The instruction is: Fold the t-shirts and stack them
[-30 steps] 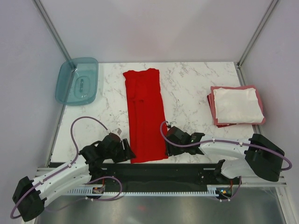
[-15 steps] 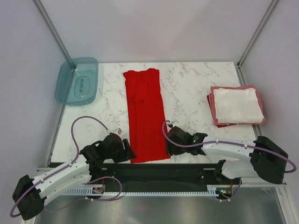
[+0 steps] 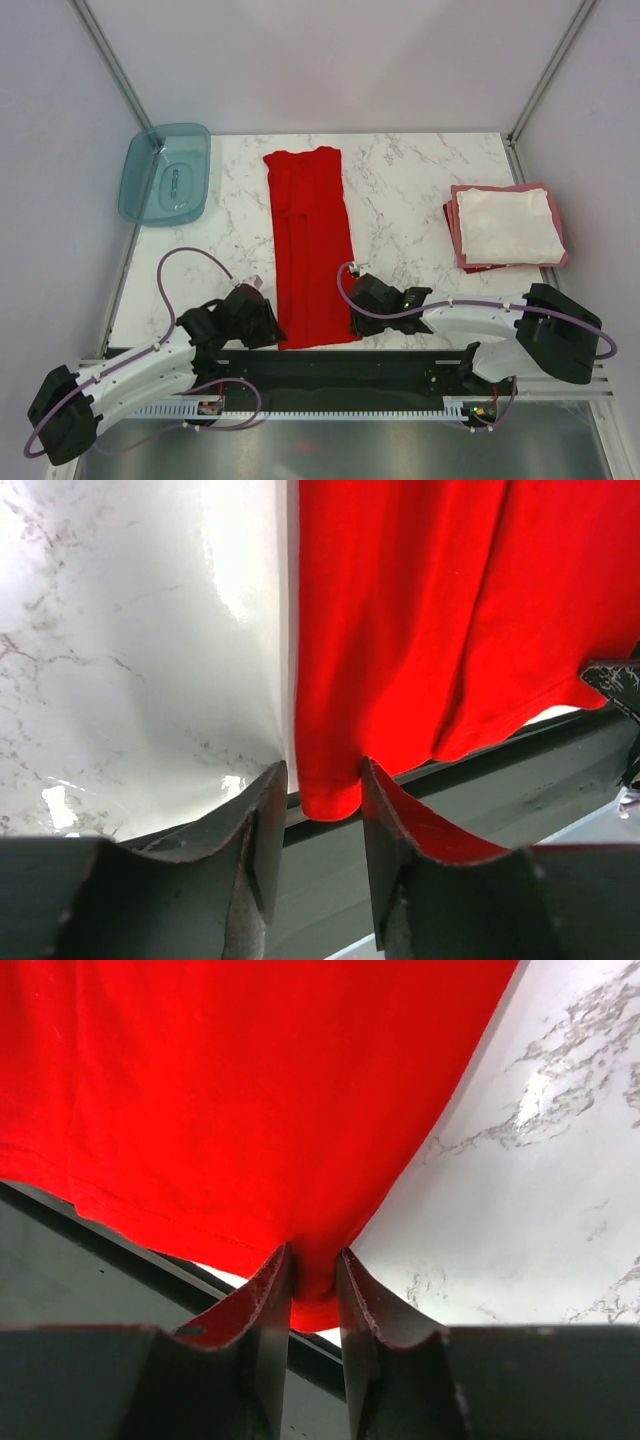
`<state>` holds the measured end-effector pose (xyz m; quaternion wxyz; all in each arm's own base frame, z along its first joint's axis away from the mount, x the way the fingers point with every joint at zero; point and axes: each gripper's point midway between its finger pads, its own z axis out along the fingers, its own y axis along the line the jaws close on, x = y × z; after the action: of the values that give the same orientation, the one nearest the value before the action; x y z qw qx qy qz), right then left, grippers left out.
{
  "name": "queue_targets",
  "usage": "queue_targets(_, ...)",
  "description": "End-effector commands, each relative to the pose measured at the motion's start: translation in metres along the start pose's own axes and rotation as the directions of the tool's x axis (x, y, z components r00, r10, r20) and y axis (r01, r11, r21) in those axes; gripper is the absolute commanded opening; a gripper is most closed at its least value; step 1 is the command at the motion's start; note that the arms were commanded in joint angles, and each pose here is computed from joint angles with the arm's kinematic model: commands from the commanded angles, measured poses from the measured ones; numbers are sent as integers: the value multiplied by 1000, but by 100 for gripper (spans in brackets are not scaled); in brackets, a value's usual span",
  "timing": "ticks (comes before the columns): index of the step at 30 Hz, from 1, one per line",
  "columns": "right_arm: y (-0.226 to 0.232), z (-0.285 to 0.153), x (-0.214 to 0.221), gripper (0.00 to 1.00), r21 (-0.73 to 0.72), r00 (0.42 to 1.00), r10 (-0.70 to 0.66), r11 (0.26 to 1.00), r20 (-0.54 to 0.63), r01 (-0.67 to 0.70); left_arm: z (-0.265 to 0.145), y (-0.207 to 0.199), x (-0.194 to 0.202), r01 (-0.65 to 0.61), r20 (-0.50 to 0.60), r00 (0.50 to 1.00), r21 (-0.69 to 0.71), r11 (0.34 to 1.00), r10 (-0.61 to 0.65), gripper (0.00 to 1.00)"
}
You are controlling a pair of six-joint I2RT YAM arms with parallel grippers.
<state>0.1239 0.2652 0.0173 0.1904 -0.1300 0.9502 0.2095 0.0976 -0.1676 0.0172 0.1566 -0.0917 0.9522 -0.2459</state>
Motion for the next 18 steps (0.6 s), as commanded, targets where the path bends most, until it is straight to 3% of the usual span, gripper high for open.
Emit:
queue_targets(1,2,1,8,31,0,999,-2,1000,-35,2,0,-2,-3,12,6,1000,-17,1000,-12,41)
queue_targets(3,2,2,9,30,-3,999,-2,1000,-41,2,1,-1,-3,12,6,1000,-19,1000,-12,36)
queue_targets(6,4,2,9,23,-7,999,-6,1000,-44,6,3,-2,-2,13,5,1000,-9,1000,-13,20)
queue_targets(7,5,2,9,14,-11,999,-8,1000,-47,7,3,-3,-3,13,7,1000,-6,1000,-13,4)
queue_targets(10,8,-1,4,0,-18,999,-8,1000,-32,7,0,-11,-6,3,12,1000,17,1000,-3,2)
queue_targets(18,21,-18,-30,0,-4,998,-28,1000,51,28,-17,-57,-36,-52,66,997,103,993,45,2)
